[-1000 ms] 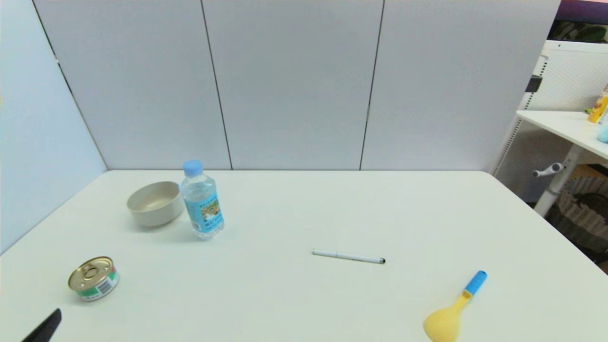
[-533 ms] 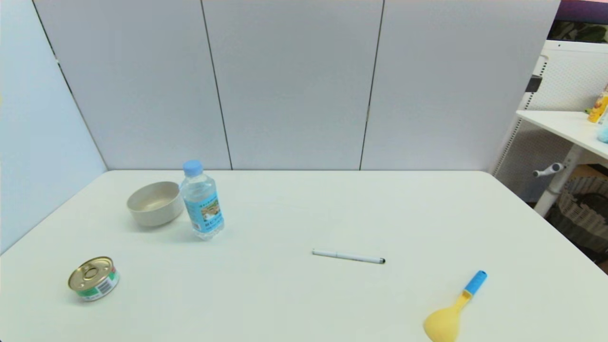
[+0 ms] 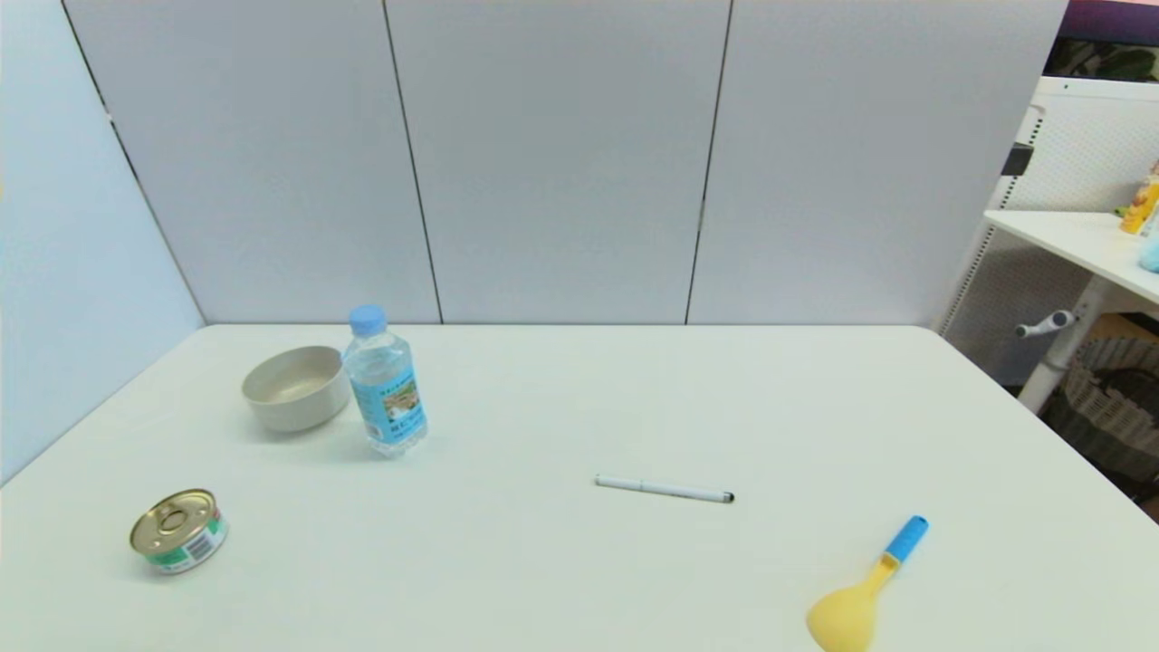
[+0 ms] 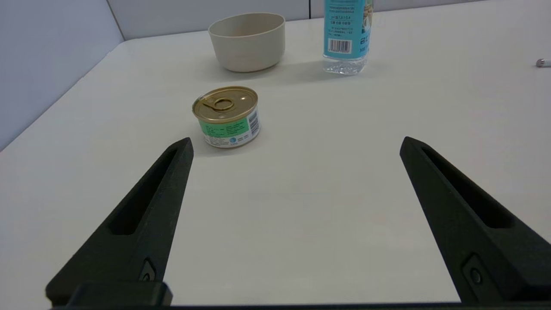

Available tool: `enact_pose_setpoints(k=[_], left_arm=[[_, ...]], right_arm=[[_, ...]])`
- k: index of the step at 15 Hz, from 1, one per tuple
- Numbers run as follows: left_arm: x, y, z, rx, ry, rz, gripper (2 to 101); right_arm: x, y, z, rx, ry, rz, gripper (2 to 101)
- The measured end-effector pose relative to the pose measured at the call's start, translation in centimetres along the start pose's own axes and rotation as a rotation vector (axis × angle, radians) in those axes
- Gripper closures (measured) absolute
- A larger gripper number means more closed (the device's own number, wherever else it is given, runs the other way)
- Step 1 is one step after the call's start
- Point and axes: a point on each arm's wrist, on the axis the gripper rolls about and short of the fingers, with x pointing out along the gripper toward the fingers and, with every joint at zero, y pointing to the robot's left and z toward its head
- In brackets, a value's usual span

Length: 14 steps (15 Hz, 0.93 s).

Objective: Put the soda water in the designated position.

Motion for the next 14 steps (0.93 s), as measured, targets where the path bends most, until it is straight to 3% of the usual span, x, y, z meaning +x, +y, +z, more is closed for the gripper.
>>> enact_pose_setpoints(k=[14], left_arm=[[-0.07, 0.01, -0.02, -0.001, -0.009, 0.007, 5.4]], right_arm=[[0.00, 0.00, 0.00, 0.000, 0.000, 0.000, 1.8]])
